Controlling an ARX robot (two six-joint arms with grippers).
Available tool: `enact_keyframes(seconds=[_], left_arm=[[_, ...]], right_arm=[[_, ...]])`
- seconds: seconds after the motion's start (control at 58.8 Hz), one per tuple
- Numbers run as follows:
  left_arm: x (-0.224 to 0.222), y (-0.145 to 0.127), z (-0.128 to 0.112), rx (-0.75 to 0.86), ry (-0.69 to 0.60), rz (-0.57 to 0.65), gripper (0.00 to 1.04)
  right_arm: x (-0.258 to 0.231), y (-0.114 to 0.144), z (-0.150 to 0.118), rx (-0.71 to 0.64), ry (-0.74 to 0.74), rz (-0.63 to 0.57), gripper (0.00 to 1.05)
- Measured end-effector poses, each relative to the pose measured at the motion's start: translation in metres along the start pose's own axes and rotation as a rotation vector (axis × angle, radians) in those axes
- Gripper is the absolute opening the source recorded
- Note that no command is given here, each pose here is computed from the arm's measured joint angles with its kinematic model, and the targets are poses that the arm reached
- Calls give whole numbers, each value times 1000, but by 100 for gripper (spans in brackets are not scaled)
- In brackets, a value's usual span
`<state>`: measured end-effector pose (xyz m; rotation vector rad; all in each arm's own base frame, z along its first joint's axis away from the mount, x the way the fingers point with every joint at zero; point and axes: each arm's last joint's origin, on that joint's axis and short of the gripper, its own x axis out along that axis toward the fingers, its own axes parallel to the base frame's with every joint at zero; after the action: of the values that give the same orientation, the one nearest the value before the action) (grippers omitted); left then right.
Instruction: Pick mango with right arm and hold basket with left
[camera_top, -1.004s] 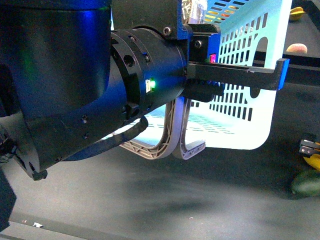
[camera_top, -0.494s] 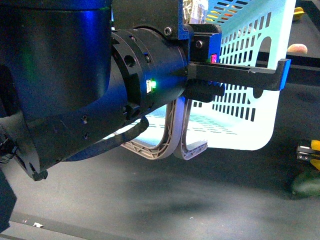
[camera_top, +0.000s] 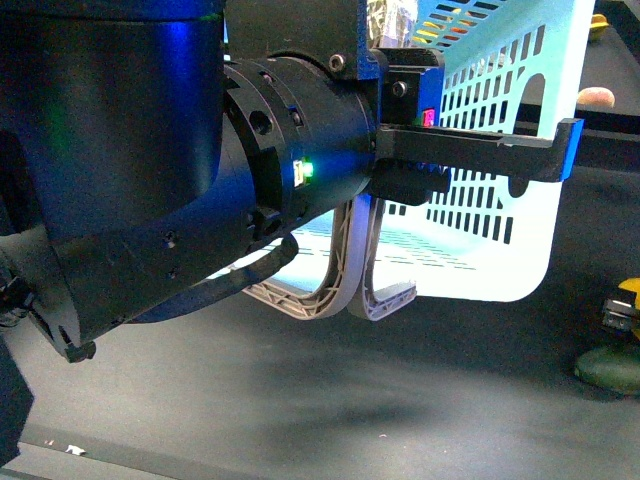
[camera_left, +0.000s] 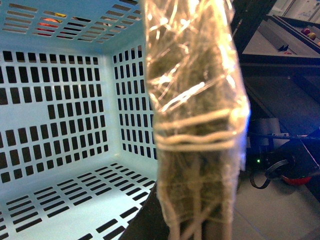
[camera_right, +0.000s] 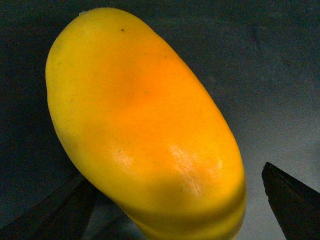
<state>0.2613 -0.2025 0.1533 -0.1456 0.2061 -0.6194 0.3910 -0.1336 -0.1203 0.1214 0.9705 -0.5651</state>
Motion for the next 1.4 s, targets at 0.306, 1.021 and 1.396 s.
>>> enact_keyframes(seconds=[0.306,1.021,1.396], left_arm=[[0,0,0,0,0,1,5],[0,0,0,0,0,1,5],[0,0,0,0,0,1,5]], right_arm=[[1,-1,2,43,3,11,96],[-23,-15,3,100,-16,65,56],[-116,-26,37,196,-163,210,56]])
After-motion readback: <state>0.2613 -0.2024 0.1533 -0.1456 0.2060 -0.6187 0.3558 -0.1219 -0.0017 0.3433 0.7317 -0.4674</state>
